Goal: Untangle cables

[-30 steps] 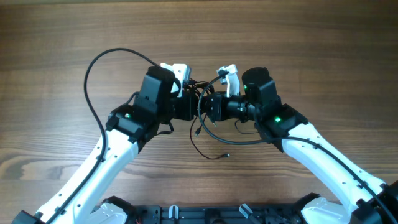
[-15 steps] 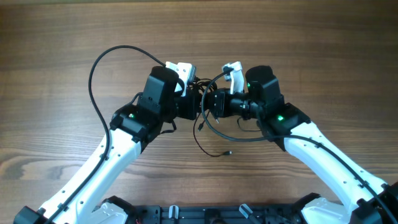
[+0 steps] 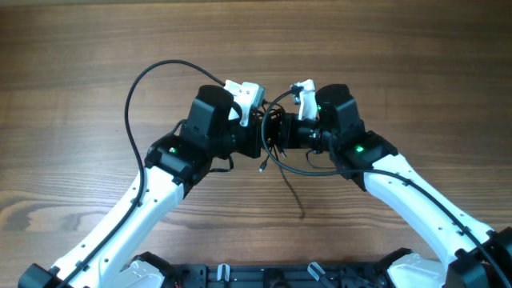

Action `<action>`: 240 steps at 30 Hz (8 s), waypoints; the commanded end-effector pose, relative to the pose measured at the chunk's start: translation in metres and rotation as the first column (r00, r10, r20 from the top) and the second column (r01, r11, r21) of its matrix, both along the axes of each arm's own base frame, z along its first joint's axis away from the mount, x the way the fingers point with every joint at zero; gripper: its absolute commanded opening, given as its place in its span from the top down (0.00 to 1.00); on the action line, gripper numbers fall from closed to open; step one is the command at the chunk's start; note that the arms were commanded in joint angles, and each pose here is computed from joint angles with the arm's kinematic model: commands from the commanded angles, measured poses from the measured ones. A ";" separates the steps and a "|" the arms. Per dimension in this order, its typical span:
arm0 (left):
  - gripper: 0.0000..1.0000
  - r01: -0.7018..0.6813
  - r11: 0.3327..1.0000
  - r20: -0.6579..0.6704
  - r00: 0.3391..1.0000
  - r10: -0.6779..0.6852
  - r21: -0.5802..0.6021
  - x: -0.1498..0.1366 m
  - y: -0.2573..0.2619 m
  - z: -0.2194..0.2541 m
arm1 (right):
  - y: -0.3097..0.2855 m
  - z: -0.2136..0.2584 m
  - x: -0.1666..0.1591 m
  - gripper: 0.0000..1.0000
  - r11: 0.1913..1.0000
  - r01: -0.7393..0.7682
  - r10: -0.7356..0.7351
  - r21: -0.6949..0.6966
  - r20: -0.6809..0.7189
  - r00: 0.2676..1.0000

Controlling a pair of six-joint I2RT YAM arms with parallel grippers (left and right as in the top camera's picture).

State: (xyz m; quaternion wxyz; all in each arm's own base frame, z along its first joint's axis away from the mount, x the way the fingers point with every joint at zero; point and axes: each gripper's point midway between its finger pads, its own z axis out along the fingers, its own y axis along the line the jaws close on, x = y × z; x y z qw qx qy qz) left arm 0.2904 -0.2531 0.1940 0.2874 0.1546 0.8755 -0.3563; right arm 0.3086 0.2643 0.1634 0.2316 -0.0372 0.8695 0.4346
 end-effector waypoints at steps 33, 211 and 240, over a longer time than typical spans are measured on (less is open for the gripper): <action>0.96 0.369 0.895 0.100 0.930 -0.355 -0.252 -0.030 0.029 0.042 | -0.029 0.052 -0.008 0.00 0.939 -0.300 0.342 -0.166 0.491 0.801; 0.27 -0.423 0.906 -0.370 0.844 0.389 -0.014 0.008 0.133 -0.009 | -0.147 -0.060 0.028 0.00 0.866 0.335 -0.395 -0.372 -0.094 0.914; 0.38 -0.122 0.735 -0.622 0.452 0.639 0.667 -0.092 0.109 -0.189 | -0.139 -0.062 0.018 0.00 0.894 0.245 -0.303 -0.375 -0.103 0.947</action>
